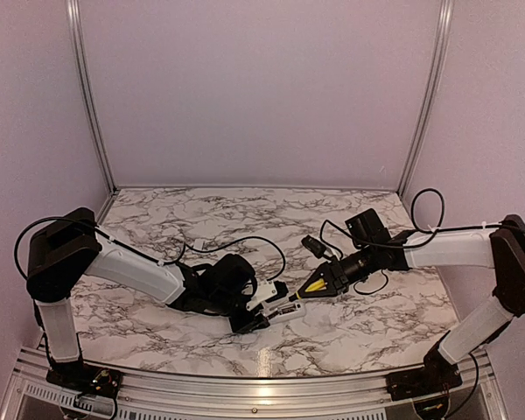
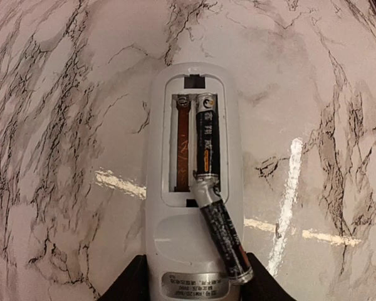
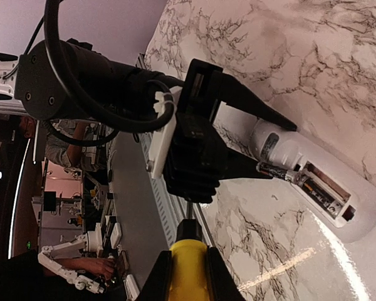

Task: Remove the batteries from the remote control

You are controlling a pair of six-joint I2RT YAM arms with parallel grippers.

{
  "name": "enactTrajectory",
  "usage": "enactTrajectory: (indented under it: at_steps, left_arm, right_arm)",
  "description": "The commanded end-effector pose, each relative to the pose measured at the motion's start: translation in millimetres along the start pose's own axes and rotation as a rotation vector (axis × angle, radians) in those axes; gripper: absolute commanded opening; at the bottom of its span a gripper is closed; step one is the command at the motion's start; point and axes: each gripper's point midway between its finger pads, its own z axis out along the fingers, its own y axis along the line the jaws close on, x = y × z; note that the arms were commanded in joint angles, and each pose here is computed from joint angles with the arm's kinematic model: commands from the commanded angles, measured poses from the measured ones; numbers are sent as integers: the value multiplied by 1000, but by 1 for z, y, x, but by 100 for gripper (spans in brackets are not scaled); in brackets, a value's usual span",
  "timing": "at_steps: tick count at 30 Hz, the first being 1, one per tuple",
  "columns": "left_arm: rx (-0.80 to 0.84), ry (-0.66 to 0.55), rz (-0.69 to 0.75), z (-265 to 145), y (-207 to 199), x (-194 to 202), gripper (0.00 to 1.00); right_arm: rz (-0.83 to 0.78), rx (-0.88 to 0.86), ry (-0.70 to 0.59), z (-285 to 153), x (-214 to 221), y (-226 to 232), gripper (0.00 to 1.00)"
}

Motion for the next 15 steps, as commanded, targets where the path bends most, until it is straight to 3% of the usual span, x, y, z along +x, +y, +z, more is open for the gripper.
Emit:
enactTrajectory:
  at_steps: [1,15]
  left_arm:
    - [21,153,1,18,-8,53,26]
    - [21,155,-9,19,-9,55,26]
  right_arm:
    - [-52,-54,8,-2,-5,15,0]
    - [-35,12,11,-3,-2,4,0]
